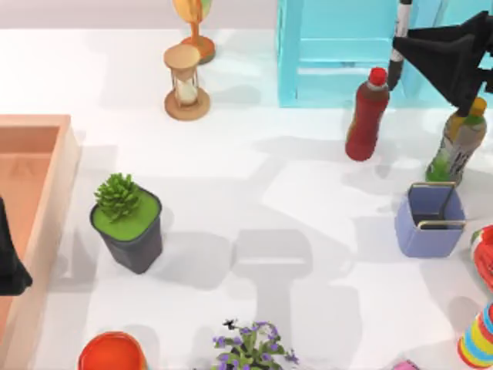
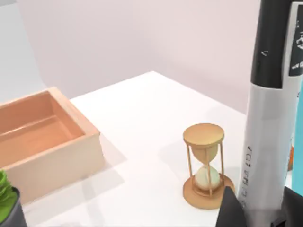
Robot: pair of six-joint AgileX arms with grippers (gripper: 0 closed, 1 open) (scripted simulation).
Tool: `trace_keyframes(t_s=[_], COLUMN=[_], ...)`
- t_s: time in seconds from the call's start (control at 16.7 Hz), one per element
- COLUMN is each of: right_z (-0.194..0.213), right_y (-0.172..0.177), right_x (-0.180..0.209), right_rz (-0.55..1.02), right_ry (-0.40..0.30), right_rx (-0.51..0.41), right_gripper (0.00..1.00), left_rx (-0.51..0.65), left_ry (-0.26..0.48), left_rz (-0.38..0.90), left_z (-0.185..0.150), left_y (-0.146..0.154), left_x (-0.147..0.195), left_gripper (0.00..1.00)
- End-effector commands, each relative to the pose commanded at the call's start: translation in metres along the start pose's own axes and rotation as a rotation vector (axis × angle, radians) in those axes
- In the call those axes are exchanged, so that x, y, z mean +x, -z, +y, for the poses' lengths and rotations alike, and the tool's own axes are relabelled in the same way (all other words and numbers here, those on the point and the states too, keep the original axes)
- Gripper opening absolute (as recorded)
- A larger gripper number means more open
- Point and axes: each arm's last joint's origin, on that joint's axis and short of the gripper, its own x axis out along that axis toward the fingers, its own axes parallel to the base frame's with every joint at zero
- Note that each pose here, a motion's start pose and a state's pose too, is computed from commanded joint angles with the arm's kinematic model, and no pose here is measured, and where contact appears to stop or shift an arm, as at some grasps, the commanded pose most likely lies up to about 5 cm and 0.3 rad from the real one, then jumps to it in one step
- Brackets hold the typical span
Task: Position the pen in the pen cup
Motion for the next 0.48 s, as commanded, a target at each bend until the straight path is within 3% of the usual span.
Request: trace_keyframes(t_s=[0.24, 0.48], right_z=[0.011, 0.027], right_y=[0.025, 0.049], right_x=[-0.064, -0.099], right_rz=[-0.097, -0.113], right_ry=[-0.001, 0.004], right_rx=[-0.116, -0.149], right_gripper=[0.00, 0.00], left_rx=[0.000, 0.000], left_ry=[0.000, 0.000], left_rz=[0.000, 0.000], left_z=[0.000, 0.000], left_y=[0.000, 0.000], left_x=[0.000, 0.000], left_gripper=[1.00, 1.00])
